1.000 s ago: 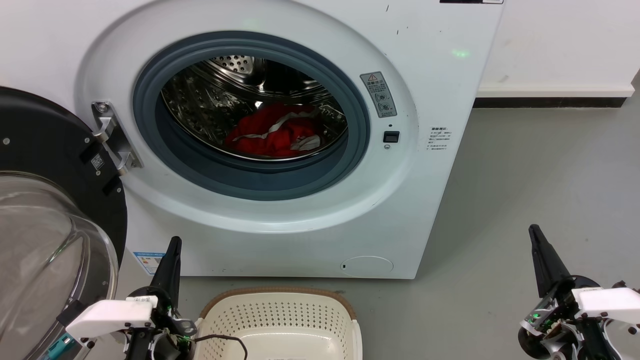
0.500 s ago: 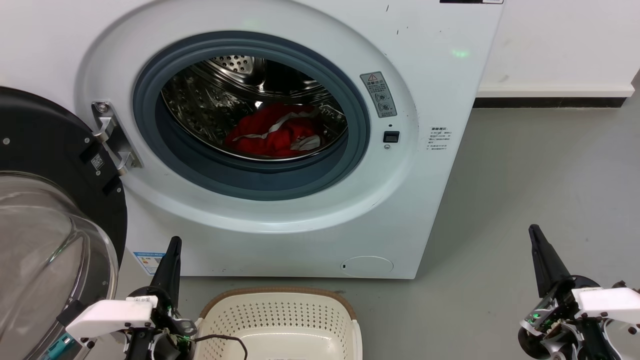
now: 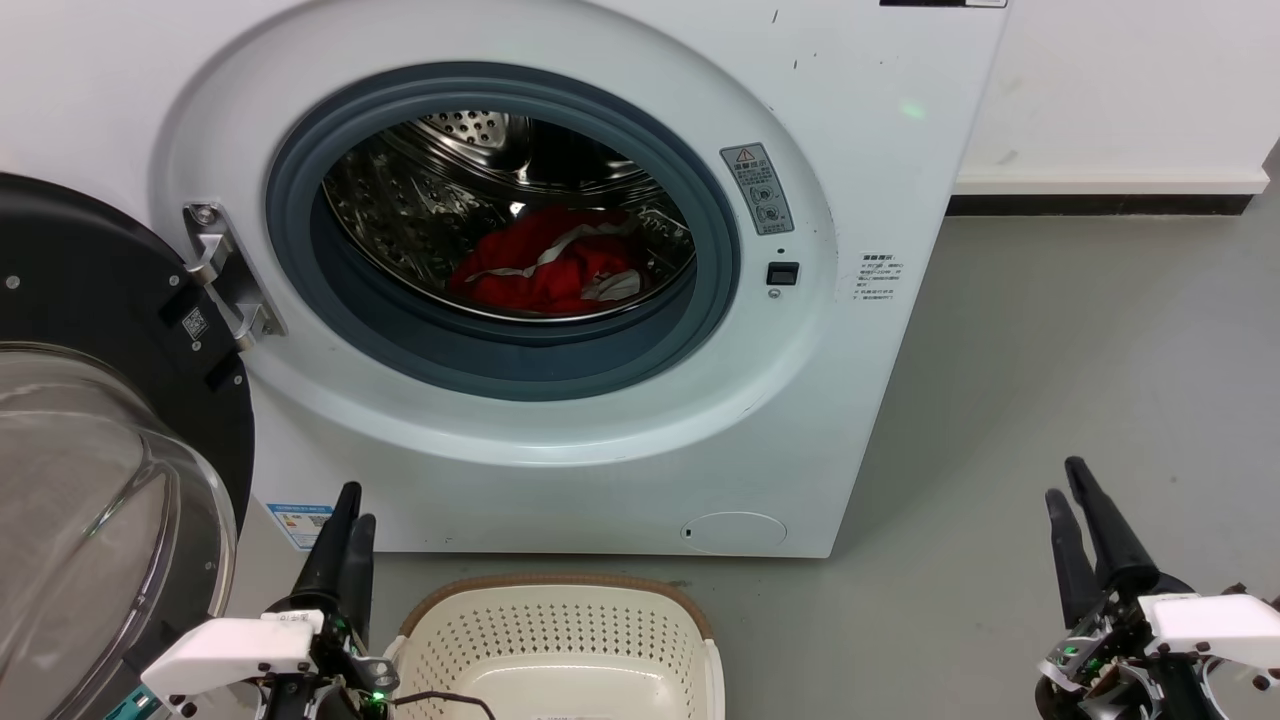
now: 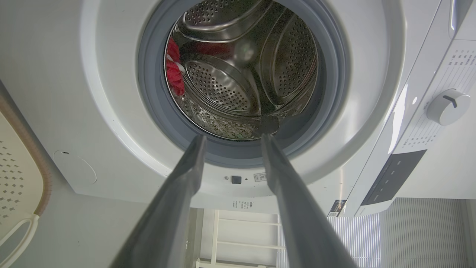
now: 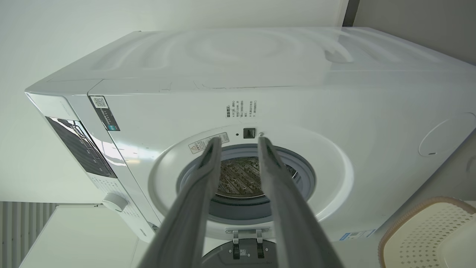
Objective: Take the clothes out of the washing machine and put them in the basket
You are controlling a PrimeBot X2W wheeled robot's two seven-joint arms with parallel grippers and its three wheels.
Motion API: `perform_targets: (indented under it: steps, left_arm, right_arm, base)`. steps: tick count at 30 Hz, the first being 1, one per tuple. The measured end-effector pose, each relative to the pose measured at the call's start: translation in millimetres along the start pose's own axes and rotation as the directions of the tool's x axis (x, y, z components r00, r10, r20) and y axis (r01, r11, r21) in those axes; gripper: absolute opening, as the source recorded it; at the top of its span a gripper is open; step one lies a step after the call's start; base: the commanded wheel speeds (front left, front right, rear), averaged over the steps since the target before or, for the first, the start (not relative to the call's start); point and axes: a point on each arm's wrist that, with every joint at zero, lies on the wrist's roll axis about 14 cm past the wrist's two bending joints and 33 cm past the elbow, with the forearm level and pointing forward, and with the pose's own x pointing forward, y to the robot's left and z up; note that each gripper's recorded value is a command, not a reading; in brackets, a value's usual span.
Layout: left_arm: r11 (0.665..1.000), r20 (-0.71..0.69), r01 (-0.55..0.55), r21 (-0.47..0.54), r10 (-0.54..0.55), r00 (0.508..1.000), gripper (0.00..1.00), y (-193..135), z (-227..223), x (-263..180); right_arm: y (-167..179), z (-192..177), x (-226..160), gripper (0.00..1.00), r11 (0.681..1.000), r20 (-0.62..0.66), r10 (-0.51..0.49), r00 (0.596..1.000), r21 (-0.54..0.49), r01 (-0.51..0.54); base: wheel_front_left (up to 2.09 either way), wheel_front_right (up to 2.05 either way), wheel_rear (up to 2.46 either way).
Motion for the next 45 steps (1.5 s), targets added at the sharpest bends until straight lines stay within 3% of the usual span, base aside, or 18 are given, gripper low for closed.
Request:
perform_targets:
  steps: [13, 23, 33, 45]
  left_arm:
    - [0.998, -0.001, 0.008, 0.057, -0.007, 1.0, 1.0, -3, -11, 3]
    - [0.963, -0.014, 0.06, 0.264, -0.059, 0.998, 1.0, -21, -19, 9]
    - [0.875, -0.043, 0.116, 0.47, -0.108, 0.993, 1.0, -37, -30, 13]
    - [0.725, -0.067, 0.158, 0.67, -0.153, 0.986, 1.0, -49, -38, 15]
  right_arm:
    - [7, 0, -1, 1.0, 0.998, 0.033, 0.023, 0.999, -0.06, -0.021]
    - [19, 2, 0, 1.0, 0.968, 0.052, 0.059, 0.997, -0.246, -0.045]
    - [30, -1, -1, 1.0, 0.86, 0.041, 0.095, 0.995, -0.507, -0.061]
    - [35, -6, -4, 1.0, 0.698, 0.025, 0.122, 0.992, -0.713, -0.068]
  base:
    - [0.0, 0.0, 0.0]
    - [0.0, 0.0, 0.0]
    - [0.0, 0.0, 0.0]
    - [0.0, 0.0, 0.0]
